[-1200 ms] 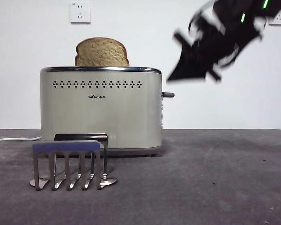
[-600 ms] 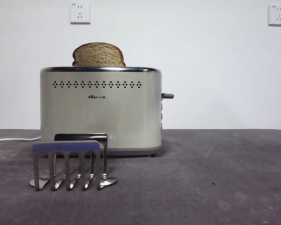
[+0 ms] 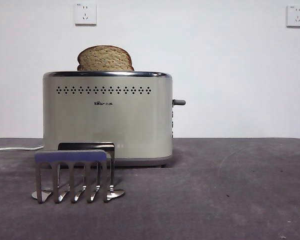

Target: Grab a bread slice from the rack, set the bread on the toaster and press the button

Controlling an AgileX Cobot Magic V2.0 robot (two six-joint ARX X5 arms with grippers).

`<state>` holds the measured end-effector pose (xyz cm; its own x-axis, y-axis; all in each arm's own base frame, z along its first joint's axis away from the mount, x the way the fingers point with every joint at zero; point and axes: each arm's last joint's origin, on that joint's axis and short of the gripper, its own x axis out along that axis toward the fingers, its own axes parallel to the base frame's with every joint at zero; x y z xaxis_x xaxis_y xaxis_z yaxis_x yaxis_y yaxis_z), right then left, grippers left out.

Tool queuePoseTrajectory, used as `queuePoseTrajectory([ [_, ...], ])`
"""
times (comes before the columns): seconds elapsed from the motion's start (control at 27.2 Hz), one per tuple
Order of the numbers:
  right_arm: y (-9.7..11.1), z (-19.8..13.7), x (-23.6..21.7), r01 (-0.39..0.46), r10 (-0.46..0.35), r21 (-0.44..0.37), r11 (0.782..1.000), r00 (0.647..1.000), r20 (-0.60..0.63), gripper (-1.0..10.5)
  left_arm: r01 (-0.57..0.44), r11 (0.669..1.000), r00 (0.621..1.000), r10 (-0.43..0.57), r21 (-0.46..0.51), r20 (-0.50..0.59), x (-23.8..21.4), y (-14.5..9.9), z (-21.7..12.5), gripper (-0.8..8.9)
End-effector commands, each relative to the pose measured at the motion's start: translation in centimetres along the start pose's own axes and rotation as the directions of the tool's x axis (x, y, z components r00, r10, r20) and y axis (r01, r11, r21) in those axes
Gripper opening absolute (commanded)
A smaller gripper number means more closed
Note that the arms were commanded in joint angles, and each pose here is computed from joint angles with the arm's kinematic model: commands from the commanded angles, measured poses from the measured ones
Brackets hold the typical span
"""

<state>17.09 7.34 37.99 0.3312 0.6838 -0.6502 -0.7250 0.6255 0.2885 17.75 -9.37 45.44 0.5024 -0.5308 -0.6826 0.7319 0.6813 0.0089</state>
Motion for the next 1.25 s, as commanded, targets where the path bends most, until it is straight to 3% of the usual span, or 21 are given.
queuePoseTrajectory([
  [0.04, 0.0, 0.0, 0.1, -0.002, 0.002, -0.019, 1.0, 1.0, -0.003, 0.0, 0.01, 1.0, 1.0, -0.01, -0.007, -0.012, -0.1, -0.1, -0.1, 1.19],
  [0.07, 0.0, 0.0, 0.1, -0.001, 0.0, -0.019, 1.0, 1.0, -0.003, 0.0, 0.012, 1.0, 1.0, -0.012, -0.009, -0.018, -0.1, -0.1, -0.2, 0.09],
  [0.11, 0.0, 0.0, 0.1, 0.0, 0.0, -0.019, 1.0, 1.0, -0.003, 0.0, 0.014, 1.0, 1.0, -0.014, -0.011, -0.024, -0.1, -0.2, -0.2, -0.1],
  [1.03, -0.1, 0.0, 0.1, 0.006, -0.006, -0.018, 1.0, 1.0, -0.003, 0.0, 0.0, 1.0, 1.0, 0.0, -0.01, -0.019, -0.1, -0.1, -0.2, -0.04],
  [1.18, -0.1, 0.0, 0.1, 0.006, -0.006, -0.018, 1.0, 1.0, -0.004, 0.0, -0.101, 0.995, 0.993, 0.101, -0.005, 0.055, -1.1, 0.6, 0.1, -0.04],
  [1.25, -0.1, 0.0, 0.1, 0.006, -0.006, -0.018, 1.0, 1.0, -0.003, 0.0, -0.152, 0.988, 0.977, 0.147, 0.026, 0.152, -2.4, 1.0, 0.3, -0.04],
])
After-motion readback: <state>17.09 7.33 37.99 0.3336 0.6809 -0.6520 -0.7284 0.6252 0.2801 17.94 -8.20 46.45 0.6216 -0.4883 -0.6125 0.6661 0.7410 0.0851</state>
